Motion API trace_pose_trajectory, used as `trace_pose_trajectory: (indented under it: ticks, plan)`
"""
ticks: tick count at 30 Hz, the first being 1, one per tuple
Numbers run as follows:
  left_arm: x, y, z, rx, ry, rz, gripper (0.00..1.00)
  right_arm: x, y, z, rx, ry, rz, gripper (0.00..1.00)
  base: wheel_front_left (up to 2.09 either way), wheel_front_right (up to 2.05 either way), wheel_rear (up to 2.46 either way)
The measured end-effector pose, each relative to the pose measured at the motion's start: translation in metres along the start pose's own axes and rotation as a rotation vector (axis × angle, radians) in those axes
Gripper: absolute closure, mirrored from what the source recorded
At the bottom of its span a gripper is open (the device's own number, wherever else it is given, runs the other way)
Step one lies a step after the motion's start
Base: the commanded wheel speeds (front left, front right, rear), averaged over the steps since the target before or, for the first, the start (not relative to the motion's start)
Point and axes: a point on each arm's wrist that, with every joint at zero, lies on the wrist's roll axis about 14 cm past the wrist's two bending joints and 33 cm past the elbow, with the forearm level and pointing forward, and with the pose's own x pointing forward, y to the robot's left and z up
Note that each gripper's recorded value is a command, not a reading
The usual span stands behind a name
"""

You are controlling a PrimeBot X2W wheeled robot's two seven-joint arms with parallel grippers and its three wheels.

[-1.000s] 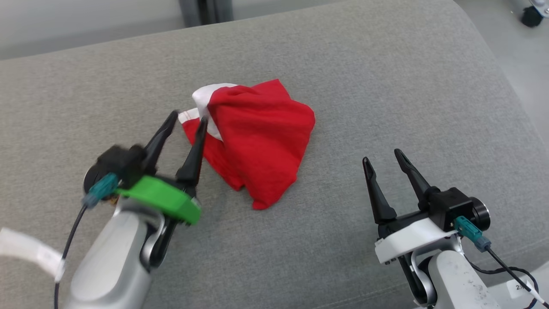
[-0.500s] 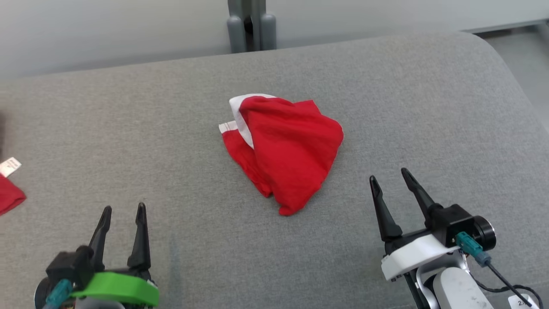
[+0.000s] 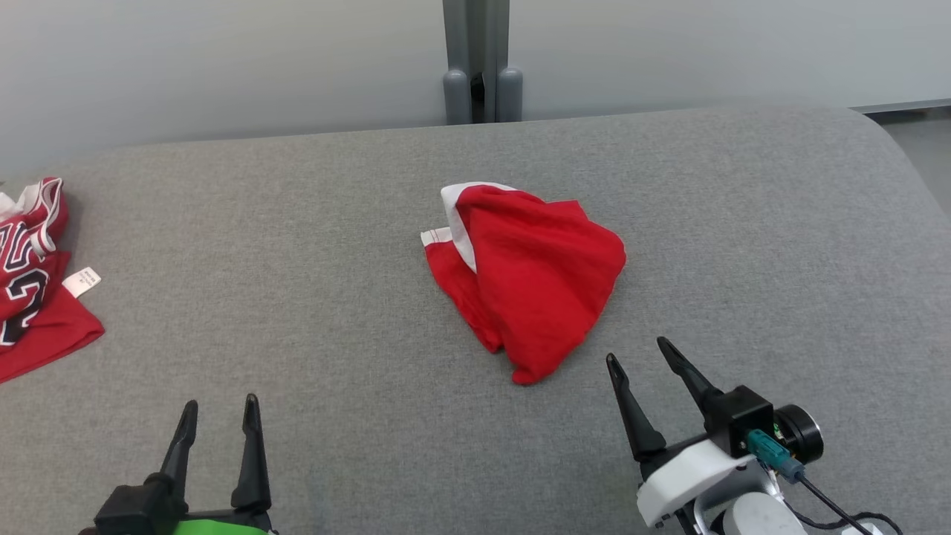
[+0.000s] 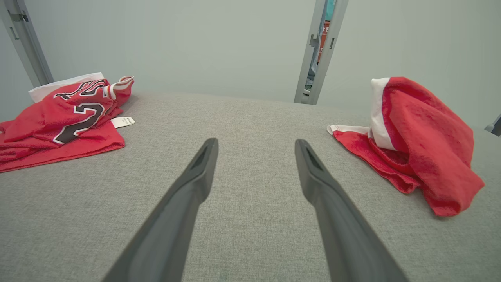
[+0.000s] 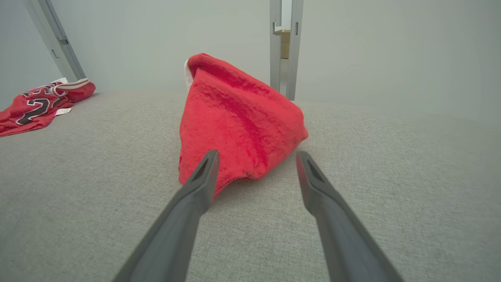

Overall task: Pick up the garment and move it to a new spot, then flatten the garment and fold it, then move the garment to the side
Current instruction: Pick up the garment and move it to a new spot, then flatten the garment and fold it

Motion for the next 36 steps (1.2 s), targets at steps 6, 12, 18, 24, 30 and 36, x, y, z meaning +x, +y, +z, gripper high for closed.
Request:
trace_pose_trajectory:
  ticks: [6,12,18,24,30,36]
  plan:
    - [-0.001,-0.007,-0.009,-0.021,0.027,-0.013,0.0,0.038,0.032,0.006,-0.06,-0.009,0.135,0.0,0.0,0.0,0.0]
    - [-0.005,-0.004,-0.011,-0.038,0.033,0.008,0.0,0.078,0.057,-0.009,-0.135,0.049,0.25,0.0,0.0,0.0,0.0]
    - [-0.019,0.012,-0.021,-0.064,0.063,0.077,0.0,0.107,0.061,-0.039,-0.192,0.147,0.282,0.0,0.0,0.0,0.0]
    - [-0.028,0.031,-0.032,-0.071,0.1,0.154,0.0,0.112,0.074,-0.075,-0.199,0.239,0.332,0.0,0.0,0.0,0.0]
    - [-0.025,0.031,-0.04,-0.074,0.126,0.153,0.0,0.111,0.061,-0.088,-0.205,0.272,0.304,1.0,0.0,0.0,0.0]
    - [-0.011,0.016,-0.036,-0.079,0.109,0.098,0.0,0.12,0.057,-0.055,-0.157,0.163,0.268,1.0,0.0,0.0,0.0]
